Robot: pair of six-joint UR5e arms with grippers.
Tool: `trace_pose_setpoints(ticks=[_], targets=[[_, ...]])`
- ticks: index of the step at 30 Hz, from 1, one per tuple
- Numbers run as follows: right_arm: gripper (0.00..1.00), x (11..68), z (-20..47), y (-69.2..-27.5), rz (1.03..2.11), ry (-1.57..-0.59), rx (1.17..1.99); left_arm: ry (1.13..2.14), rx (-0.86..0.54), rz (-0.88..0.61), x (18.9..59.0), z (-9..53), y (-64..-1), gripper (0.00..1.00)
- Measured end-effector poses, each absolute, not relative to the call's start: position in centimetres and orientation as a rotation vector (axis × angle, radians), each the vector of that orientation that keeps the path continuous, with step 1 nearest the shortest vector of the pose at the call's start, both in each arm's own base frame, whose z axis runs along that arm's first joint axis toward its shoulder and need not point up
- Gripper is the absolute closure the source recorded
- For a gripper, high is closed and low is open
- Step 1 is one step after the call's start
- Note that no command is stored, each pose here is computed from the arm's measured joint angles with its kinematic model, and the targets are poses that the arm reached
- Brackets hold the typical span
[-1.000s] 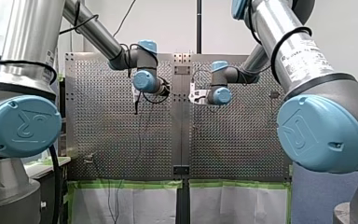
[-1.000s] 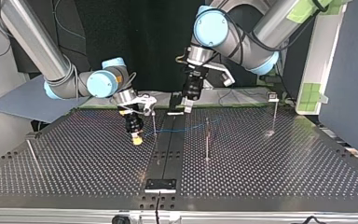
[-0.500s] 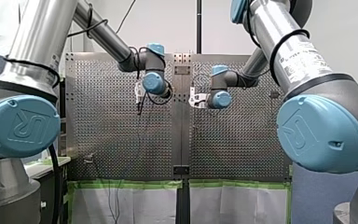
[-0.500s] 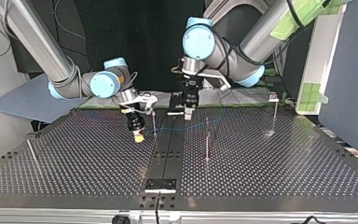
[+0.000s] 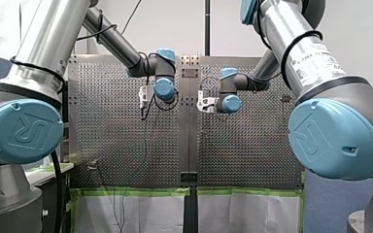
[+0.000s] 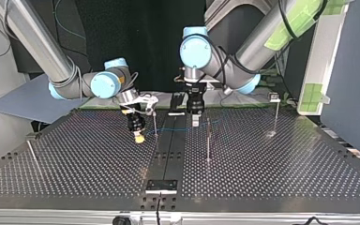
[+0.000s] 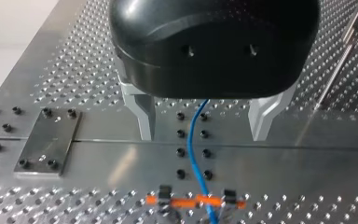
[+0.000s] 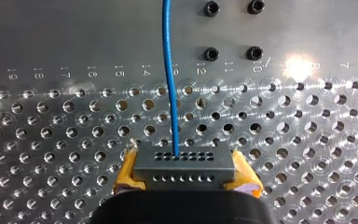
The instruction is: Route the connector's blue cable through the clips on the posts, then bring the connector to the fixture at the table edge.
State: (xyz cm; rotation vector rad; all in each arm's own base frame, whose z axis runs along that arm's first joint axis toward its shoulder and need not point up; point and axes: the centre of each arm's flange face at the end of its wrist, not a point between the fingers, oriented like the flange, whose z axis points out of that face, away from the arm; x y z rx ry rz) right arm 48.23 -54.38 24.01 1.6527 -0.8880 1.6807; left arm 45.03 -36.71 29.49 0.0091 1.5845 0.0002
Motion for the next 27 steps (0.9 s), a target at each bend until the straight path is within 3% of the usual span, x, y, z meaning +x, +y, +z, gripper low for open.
trace_pose_setpoints(ticks=[16,27], targets=[[1.00,48.5,24.0,-54.1,1.681,-0.885,1.660,1.596,0.051,-0.024,46.0,29.7,-38.0,0.00],[1.00,48.6,24.0,-53.9,1.680,-0.884,1.665,1.570,-0.020,0.007,48.8,29.3,-38.3,0.00]])
